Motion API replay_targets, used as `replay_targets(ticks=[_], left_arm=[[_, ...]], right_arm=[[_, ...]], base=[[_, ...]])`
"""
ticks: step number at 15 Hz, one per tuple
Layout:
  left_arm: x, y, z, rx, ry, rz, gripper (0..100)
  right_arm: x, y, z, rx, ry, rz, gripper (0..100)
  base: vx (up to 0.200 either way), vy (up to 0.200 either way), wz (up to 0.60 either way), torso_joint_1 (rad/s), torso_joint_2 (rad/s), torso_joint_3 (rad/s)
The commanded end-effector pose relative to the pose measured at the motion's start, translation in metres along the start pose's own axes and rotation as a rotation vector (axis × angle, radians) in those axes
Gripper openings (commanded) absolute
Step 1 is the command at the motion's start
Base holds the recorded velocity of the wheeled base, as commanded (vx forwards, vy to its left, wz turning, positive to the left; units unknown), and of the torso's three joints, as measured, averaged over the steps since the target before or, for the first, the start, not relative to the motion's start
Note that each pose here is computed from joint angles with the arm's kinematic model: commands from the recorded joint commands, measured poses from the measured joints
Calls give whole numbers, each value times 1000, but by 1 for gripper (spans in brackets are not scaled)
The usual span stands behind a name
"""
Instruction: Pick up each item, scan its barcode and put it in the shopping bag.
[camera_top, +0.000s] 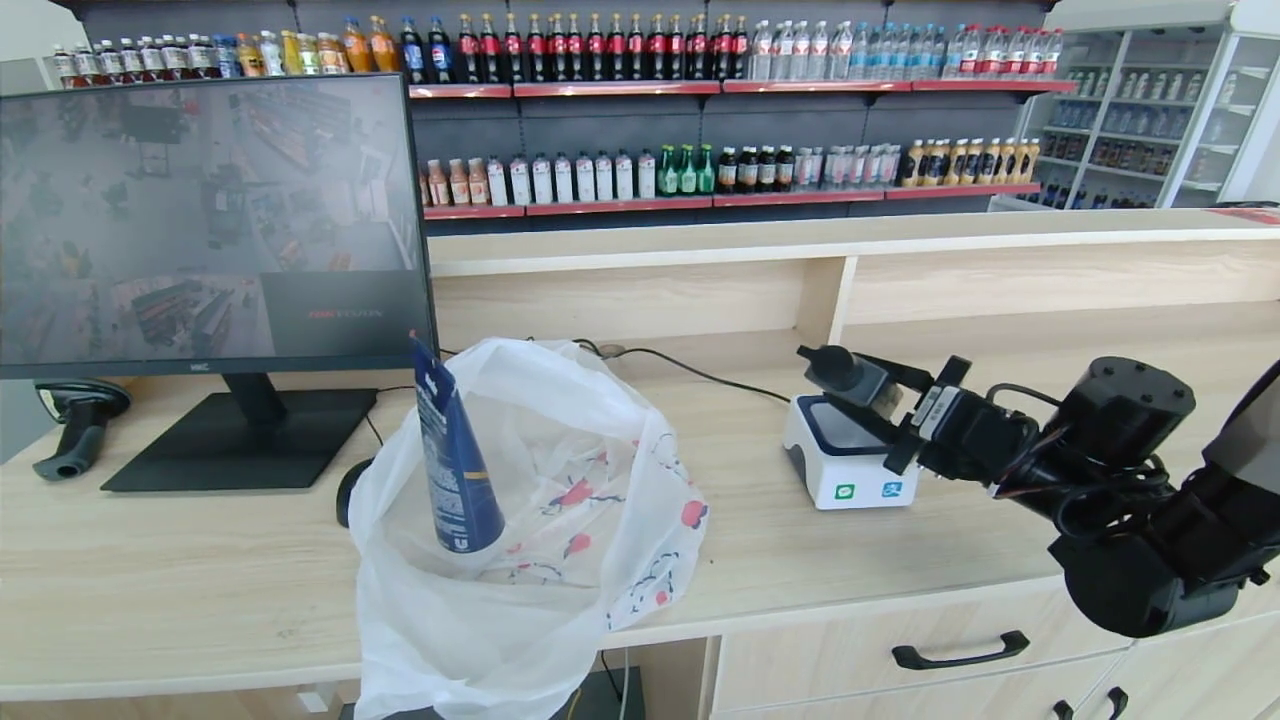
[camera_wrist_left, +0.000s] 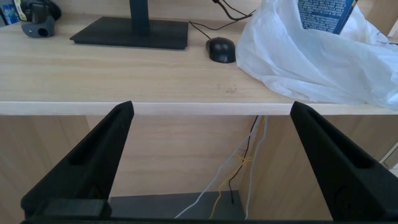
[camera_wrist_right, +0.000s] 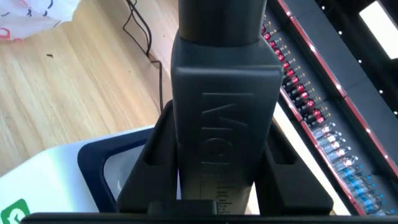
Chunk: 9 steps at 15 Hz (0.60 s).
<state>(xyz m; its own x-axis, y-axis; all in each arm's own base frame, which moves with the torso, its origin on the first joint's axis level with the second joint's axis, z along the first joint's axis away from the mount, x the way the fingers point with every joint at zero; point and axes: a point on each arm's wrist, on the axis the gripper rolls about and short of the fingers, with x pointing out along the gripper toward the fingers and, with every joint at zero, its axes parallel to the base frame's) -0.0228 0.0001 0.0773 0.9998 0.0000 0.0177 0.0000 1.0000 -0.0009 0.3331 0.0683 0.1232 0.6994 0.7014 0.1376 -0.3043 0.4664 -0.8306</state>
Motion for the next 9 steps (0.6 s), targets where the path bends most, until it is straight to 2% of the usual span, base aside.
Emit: replay_targets(ticks=[1,9], left_arm=[[0,0,0,-2,-1,2,100],[0,0,0,1,2,0,100]], right_arm=[[-1,4,-4,4,11,13,0],[-4,6,-3,1,17,20,0]], base=[[0,0,0,0,0,0],[0,0,0,0,0,0]])
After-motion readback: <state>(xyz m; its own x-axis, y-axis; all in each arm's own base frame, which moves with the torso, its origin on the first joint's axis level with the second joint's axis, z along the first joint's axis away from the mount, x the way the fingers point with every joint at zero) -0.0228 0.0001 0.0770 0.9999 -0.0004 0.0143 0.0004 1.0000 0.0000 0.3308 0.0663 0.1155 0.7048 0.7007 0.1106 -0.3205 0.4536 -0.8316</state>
